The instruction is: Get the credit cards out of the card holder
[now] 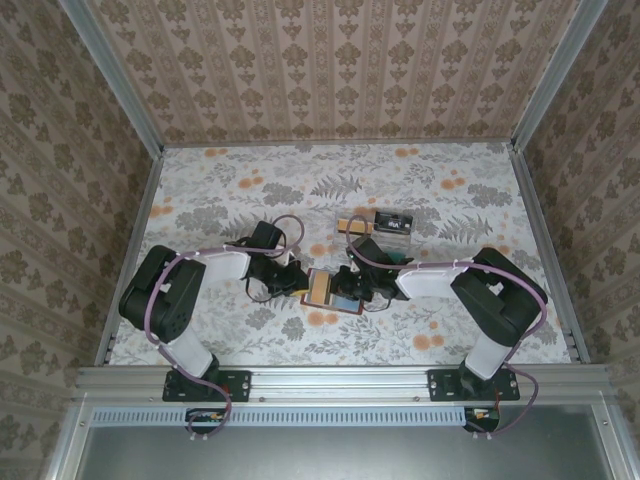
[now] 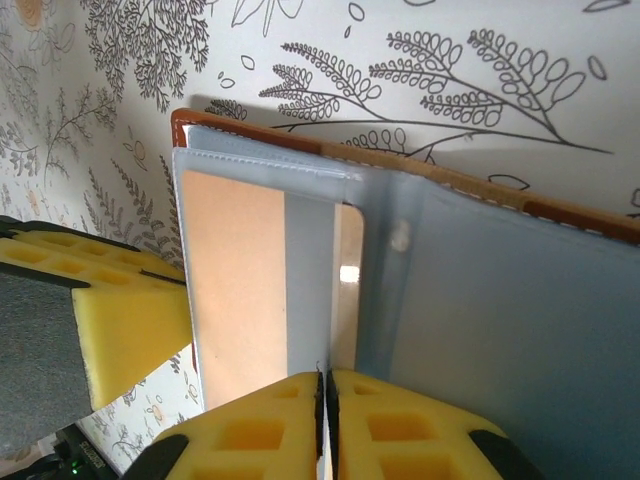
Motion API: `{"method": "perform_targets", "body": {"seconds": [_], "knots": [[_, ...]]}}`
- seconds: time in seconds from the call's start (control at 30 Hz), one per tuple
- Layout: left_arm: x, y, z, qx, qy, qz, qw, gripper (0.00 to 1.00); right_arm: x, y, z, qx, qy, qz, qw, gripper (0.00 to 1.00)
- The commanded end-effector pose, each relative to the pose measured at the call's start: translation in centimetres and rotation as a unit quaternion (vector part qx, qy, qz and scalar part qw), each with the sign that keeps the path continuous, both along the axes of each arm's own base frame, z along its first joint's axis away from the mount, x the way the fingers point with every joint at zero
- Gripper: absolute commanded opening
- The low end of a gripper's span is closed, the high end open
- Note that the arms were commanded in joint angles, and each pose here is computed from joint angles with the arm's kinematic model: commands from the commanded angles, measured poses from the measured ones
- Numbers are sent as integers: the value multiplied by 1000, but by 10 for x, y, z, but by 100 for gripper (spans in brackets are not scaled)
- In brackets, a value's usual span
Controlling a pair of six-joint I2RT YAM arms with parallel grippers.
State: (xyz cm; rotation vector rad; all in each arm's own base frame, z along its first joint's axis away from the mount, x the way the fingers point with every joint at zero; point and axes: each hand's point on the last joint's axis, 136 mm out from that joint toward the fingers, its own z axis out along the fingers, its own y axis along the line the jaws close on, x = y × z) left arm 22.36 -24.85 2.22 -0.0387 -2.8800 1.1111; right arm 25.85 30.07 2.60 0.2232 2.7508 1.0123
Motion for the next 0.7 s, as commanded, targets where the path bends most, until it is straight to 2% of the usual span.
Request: {"method": "perform_targets", "body": {"seconds": [0.0, 0.67], "knots": [[-12, 5, -12, 17, 19, -9, 1000, 9, -6, -12, -5, -18, 6, -13, 1000, 15], [-12, 8, -15, 32, 13, -7, 999, 8, -11, -32, -8, -35, 12, -29, 999, 16]]}}
